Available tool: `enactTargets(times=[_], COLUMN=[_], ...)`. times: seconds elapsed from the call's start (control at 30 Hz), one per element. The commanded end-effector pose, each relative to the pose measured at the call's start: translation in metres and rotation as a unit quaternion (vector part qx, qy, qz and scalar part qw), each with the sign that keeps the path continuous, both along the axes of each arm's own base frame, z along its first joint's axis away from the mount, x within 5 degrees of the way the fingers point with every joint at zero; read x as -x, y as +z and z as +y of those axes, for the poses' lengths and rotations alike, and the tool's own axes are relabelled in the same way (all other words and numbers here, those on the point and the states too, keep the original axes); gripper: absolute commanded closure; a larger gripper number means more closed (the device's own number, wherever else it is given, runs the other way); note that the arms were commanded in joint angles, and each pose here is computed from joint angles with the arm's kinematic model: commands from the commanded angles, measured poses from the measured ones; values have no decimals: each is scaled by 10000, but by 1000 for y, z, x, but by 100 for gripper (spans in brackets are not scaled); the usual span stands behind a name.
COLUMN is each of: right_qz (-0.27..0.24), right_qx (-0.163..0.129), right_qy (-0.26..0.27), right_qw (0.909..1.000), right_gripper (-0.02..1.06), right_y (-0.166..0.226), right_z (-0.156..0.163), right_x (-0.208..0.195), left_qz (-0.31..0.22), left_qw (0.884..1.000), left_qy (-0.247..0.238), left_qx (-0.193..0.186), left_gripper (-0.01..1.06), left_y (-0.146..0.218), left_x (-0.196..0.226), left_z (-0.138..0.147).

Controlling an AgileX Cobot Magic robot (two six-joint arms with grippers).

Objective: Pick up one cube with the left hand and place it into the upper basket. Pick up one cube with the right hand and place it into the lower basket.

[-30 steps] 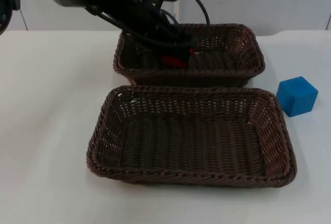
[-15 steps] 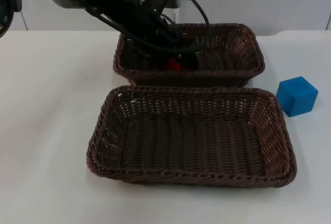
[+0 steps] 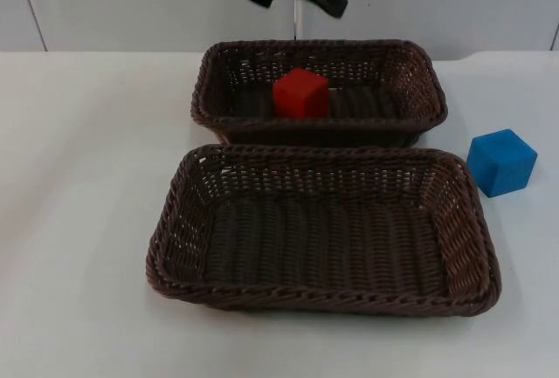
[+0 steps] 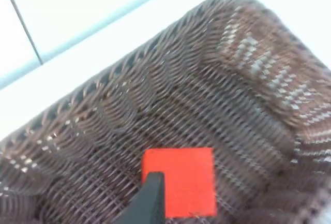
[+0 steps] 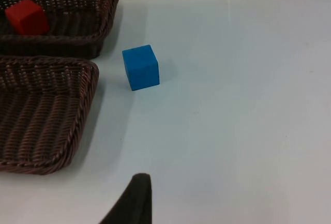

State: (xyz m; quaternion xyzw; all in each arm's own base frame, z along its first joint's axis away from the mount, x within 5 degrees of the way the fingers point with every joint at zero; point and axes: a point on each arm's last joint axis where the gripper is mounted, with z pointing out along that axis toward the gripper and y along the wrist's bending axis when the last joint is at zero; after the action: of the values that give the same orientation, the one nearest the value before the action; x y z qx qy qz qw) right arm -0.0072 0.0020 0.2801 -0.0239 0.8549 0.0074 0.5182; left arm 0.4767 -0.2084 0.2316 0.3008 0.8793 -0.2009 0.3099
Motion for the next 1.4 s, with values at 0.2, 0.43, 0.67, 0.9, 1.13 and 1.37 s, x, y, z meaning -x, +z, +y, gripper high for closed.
enactTargets(times=[0.2, 0.43, 0.67, 0.9, 1.13, 1.37], right_qz=[-35, -35, -35, -35, -35, -35], right_qx=[34, 34, 34, 34, 34, 34], right_qy=[-45, -45, -45, -45, -45, -45], right_qw=[10000, 10000, 10000, 10000, 10000, 10000], right_gripper=[-1, -1, -1, -1, -1, -1], right_y=[0, 0, 0, 0, 0, 0], right_z=[0, 0, 0, 0, 0, 0], right_x=[0, 0, 0, 0, 0, 0], left_qz=[-177, -274, -300, -277, -209, -162], left_qw=[9994, 9991, 9993, 9992, 9991, 9990], left_qy=[284, 322, 222, 293, 373, 367], left_qx=[-8, -70, -47, 38, 54, -203], left_gripper=[11, 11, 11, 11, 11, 11], left_y=[68, 103, 134, 147, 147, 143], left_x=[23, 42, 63, 72, 72, 73], left_z=[13, 21, 28, 31, 31, 35])
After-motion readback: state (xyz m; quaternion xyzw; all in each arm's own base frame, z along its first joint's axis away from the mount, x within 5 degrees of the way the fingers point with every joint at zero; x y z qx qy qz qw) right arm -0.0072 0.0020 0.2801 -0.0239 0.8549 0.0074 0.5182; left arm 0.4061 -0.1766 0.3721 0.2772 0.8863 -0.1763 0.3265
